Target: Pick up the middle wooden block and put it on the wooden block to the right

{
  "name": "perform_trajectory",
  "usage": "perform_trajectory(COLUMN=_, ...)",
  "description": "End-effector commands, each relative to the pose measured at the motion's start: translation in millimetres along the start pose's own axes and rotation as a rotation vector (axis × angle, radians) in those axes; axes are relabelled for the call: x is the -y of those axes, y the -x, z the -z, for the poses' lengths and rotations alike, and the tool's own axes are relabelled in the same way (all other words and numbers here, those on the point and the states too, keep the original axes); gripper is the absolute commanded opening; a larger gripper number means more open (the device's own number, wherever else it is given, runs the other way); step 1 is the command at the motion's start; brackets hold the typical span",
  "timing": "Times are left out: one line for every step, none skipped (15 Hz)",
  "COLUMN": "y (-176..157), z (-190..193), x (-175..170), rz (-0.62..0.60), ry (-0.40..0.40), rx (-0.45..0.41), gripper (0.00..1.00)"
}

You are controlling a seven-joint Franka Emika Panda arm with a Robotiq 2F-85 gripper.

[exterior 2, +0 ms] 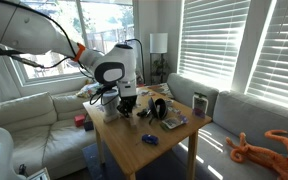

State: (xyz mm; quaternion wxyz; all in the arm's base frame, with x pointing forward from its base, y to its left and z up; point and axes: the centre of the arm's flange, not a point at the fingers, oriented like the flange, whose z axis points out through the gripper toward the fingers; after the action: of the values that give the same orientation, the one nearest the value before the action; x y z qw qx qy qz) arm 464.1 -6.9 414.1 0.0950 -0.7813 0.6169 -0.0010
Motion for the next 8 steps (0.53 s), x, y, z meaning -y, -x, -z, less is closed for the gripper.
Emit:
perform_trajectory(y=18, z=42, x=-1, rz=0.049, ry=-0.025, rx=-0.084, gripper=0.07)
perform_trajectory(y=22, z=55, x=-1, rz=0.070, ry=-0.035, rx=-0.126, gripper=0.07)
perform_trajectory(y=26, z=70, x=-2, rz=0.084, ry=-0.038, rx=-0.185, gripper=0.07)
perform_trajectory(y=28, z=81, x=-3, rz=0.085, ry=-0.056, rx=-0.229, gripper=0.07)
perform_trajectory(y=29, z=93, x=-4, rz=0.072, ry=-0.103, rx=-0.240, gripper=0.07)
perform_trajectory(y=28, z=100, x=-3, rz=0.048, ry=-0.148, rx=-0.243, gripper=0.07)
perform_trajectory(y=27, z=105, x=-3, rz=0.031, ry=-0.176, rx=-0.246, gripper=0.07)
perform_trajectory(y=25, z=110, x=-4, rz=0.012, ry=-0.191, rx=-0.246, gripper=0.07)
